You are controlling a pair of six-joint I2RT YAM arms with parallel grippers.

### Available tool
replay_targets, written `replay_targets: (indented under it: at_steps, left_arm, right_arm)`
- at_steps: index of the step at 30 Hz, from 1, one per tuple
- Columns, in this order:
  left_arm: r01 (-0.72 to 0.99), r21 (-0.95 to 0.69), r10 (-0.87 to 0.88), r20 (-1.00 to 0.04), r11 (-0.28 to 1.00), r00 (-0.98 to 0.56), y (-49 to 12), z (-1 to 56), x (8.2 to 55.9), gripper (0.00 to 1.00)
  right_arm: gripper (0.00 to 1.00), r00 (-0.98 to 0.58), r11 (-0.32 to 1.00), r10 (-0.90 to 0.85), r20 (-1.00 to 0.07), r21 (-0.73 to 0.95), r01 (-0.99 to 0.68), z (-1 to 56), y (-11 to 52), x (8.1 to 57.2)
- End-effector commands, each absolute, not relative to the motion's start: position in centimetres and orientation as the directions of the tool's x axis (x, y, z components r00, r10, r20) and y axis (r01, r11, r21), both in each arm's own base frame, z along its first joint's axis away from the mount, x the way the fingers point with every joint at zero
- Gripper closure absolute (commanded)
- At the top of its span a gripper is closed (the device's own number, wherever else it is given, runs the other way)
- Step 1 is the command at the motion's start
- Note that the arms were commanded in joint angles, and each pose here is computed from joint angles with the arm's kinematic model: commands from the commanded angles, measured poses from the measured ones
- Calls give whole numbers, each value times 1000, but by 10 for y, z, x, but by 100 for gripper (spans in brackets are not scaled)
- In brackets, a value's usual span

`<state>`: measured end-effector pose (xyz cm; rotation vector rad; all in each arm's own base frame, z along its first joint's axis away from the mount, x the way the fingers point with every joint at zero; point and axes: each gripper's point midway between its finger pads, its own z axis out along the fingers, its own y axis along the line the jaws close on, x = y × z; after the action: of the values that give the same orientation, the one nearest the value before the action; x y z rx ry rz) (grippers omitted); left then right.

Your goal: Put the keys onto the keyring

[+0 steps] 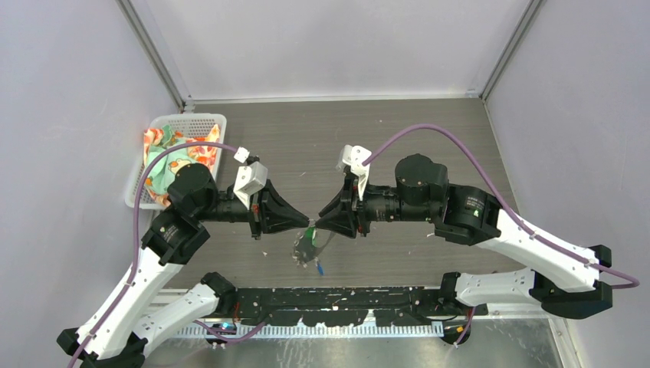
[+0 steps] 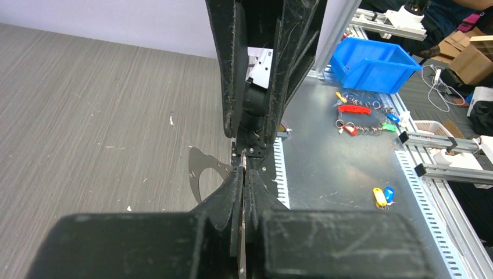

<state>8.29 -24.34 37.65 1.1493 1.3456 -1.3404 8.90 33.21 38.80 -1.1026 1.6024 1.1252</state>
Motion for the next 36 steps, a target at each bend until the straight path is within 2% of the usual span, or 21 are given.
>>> replay_targets:
  at_steps: [1,8,16,21,28,31,36]
  left_arm:
    - [996,-83,-33,-996,-38,-84,-239,403,75,100]
    - [996,-88,-39,-995,-31,-89,-240,406,76,100]
    - [995,-94,-41,-995,-33,-95,-240,407,76,100]
    - [995,-93,-44,-995,-40,-95,-239,408,74,100]
    - [995,-95,-42,-994,-38,-97,-239,407,74,100]
    - [995,-96,-43,-994,-37,-98,-239,407,74,100]
    - [995,-96,-44,-994,-36,-97,-239,406,74,100]
  right_arm:
    - [68,-237,132,-118,-964,221,-966,408,338,81]
    - [72,-259,121,-143,-955,243,-962,399,343,79]
    - [82,-263,139,-127,-956,246,-959,400,344,84]
    - [73,-275,212,-144,-951,242,-947,389,344,96]
    - [72,-256,260,-96,-962,224,-939,396,335,105]
    - [72,-260,246,-102,-960,228,-942,395,337,102]
    - [81,-277,191,-103,-955,255,-948,396,345,94]
